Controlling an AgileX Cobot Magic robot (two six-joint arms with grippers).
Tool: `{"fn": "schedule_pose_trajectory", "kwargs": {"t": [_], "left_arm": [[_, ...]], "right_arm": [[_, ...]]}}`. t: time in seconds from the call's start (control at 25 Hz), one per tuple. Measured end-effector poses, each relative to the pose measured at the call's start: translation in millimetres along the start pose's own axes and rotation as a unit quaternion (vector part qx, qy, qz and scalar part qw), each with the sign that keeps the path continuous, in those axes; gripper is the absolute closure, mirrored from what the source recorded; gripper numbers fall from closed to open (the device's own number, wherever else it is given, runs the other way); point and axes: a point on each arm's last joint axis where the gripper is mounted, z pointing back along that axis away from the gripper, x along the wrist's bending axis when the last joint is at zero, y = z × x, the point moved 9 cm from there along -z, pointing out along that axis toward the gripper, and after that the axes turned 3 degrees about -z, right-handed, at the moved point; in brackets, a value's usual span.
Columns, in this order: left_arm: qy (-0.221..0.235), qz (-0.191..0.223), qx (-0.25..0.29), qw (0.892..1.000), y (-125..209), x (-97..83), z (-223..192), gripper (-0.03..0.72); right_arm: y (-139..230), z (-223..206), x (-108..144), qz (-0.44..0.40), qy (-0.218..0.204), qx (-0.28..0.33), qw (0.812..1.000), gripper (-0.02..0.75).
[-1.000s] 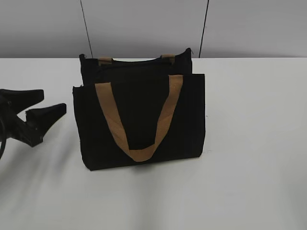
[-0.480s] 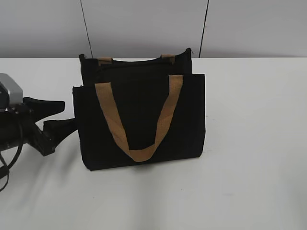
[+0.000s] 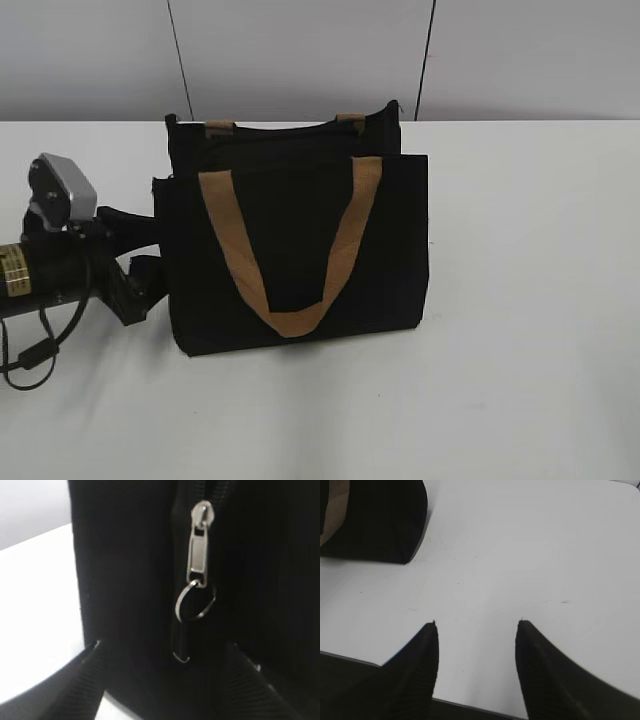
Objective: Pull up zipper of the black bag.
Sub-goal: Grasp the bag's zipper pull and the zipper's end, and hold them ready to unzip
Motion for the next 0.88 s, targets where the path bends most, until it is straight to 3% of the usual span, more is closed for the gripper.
{"fn": "schedule_pose_trajectory", "kwargs": {"t": [0.16,0.28,0.56,0.88], "left_arm": [[0.012,-0.004,-0.005,1.000,-1.1,-2.5,-14.6,0.188],[0.014,-0.007,-0.007,1.000,-2.3,-2.4,-18.0,0.275],[0.015,-0.007,0.000,1.000,-0.3,-2.8,-19.0,0.646],[-0.012,0.082,0.015,0.996,-12.5,9.2,-12.0,0.673]], "right_arm": [[0.0,0.0,0.0,0.000,0.000,0.000,1.000,0.346],[0.0,0.0,0.0,0.000,0.000,0.000,1.000,0.346],[0.0,0.0,0.0,0.000,0.000,0.000,1.000,0.346],[0.0,0.0,0.0,0.000,0.000,0.000,1.000,0.346]]}}
